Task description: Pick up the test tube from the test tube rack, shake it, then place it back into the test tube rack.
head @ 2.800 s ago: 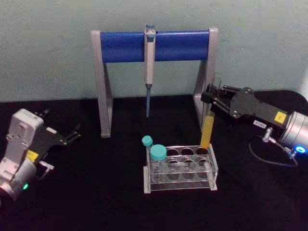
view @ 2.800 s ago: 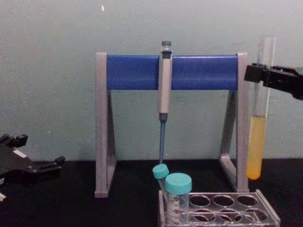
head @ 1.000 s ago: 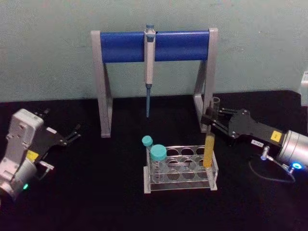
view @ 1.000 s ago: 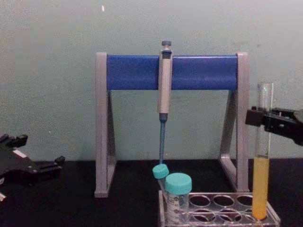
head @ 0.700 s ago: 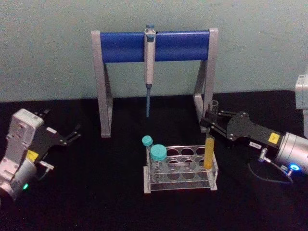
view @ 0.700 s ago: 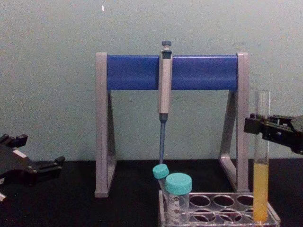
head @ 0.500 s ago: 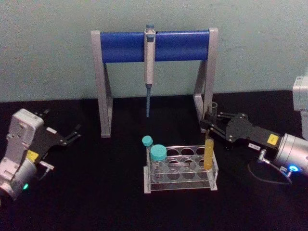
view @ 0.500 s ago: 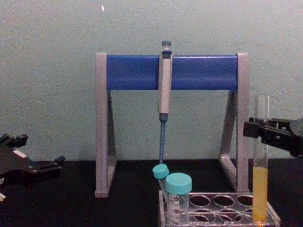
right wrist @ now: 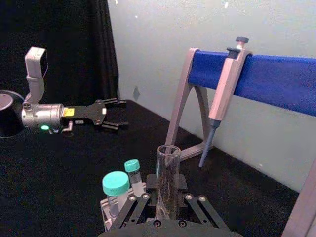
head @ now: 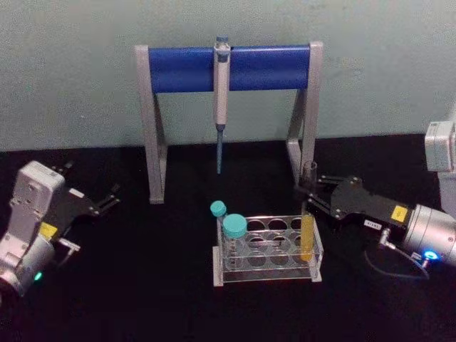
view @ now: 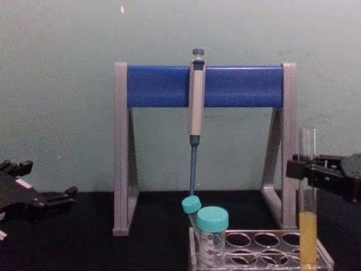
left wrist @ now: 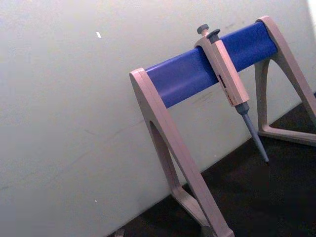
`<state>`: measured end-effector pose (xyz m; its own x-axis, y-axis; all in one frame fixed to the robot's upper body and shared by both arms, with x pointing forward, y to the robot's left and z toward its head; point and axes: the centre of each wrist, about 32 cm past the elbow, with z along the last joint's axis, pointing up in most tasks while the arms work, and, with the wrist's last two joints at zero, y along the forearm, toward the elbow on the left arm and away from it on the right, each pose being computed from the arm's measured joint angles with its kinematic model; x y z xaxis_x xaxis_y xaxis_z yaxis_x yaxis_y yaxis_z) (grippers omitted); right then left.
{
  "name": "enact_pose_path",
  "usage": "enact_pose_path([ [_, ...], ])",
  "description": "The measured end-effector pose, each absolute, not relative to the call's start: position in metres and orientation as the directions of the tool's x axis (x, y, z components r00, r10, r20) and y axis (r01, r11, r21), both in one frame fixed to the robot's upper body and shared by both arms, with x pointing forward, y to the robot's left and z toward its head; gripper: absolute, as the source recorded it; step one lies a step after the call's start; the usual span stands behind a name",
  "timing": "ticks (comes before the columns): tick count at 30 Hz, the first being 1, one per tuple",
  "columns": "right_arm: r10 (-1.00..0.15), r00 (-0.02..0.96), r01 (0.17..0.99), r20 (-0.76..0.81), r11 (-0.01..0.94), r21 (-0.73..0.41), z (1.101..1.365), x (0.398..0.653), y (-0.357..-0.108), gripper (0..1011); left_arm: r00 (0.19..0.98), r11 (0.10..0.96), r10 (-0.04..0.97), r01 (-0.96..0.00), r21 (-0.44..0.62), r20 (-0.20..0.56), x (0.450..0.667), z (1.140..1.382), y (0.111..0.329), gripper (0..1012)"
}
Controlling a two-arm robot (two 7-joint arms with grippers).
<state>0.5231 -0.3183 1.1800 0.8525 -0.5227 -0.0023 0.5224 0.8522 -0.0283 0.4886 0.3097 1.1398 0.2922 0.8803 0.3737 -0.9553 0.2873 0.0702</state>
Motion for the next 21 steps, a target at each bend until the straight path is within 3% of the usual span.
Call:
enact_pose_path([
  [21,-0.506,0.863,0.505,-0.010,0.862,-0.046,1.1706,0.5263,-0.3188,237,0.292,0.287,0.880,-0.955,0.070,0.374,0.4886,1.1398,0.3097,1001],
])
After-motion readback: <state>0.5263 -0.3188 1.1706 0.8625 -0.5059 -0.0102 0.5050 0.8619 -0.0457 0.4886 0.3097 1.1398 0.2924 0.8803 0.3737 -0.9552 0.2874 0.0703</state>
